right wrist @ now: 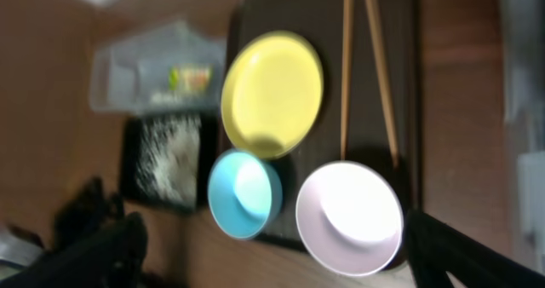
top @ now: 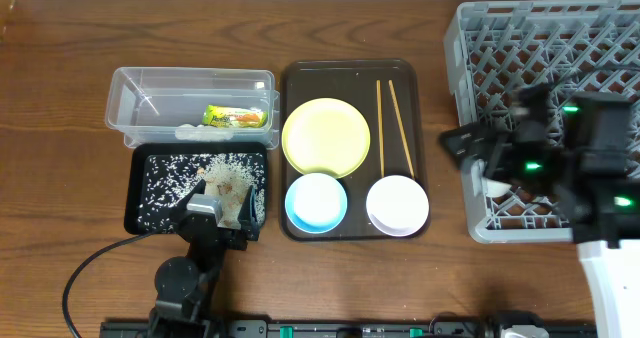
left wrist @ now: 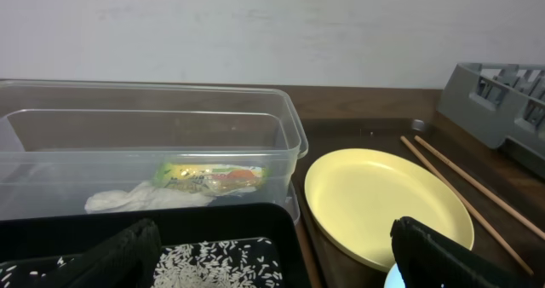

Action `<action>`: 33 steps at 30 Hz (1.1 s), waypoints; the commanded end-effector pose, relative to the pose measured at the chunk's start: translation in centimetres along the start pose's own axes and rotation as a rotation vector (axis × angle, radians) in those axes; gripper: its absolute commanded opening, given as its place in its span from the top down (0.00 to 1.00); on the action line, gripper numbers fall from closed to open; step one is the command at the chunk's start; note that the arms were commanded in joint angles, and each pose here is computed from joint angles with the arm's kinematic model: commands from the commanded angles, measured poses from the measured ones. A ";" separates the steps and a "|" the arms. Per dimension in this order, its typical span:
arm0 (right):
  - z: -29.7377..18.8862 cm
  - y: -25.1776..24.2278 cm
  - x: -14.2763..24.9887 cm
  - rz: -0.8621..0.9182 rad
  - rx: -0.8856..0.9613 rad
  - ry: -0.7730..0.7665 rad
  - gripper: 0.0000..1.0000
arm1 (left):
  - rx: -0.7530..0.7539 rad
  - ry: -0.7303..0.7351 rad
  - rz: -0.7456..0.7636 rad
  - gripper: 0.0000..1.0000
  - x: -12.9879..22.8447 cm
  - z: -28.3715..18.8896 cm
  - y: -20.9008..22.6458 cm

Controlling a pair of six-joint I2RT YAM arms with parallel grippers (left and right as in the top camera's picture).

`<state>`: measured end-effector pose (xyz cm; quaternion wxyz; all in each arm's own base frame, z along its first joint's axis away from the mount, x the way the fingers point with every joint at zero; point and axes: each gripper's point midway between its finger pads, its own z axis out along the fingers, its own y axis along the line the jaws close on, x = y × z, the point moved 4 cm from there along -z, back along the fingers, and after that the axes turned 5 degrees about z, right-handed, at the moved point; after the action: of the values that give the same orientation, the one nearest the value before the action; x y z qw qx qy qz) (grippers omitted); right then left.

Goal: Sort waste into correct bins and load items into the dishwasher rack
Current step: 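Grasp one chopstick with the right gripper and stand it in the rack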

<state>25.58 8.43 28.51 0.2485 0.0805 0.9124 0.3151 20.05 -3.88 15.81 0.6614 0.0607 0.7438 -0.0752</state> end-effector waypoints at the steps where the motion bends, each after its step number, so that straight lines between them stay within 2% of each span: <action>1: 3.1 0.0 0.8 -0.142 0.193 0.037 0.14 | -0.003 0.034 0.009 0.11 1.4 0.2 0.1; 5: 7.7 -0.6 0.9 -0.233 0.404 0.038 0.26 | -0.003 0.034 0.009 0.11 1.4 0.2 0.1; 10: 13.5 -2.3 -1.0 -0.229 0.450 0.029 0.54 | -0.003 0.034 0.009 0.11 1.4 0.2 0.1; 13: 17.2 -4.2 -2.1 -0.208 0.468 0.029 0.55 | -0.003 0.035 0.008 0.11 1.4 0.2 0.1; 15: 19.3 -5.2 -2.3 -0.221 0.476 0.043 0.52 | -0.003 0.035 0.008 0.11 1.4 0.2 0.1; 21: 24.9 -8.7 -1.5 -0.277 0.508 0.106 0.52 | -0.003 0.035 0.008 0.11 1.4 0.2 0.1; 24: 25.8 -10.0 -1.2 -0.278 0.548 0.113 0.60 | -0.003 0.034 0.009 0.11 1.4 0.2 0.1; 29: 26.4 -11.2 -0.8 -0.269 0.583 0.130 0.62 | -0.003 0.034 0.009 0.11 1.4 0.2 0.1; 32: 26.3 -11.4 -0.5 -0.266 0.592 0.147 0.67 | -0.003 0.035 0.008 0.11 1.4 0.2 0.1; 33: 26.2 -11.4 -0.4 -0.265 0.591 0.156 0.72 | -0.003 0.034 0.009 0.11 1.4 0.2 0.1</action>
<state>39.08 13.83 3.95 0.1853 0.0037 0.9825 0.0171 20.05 -3.88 15.82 0.6615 0.0608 0.7437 -0.0753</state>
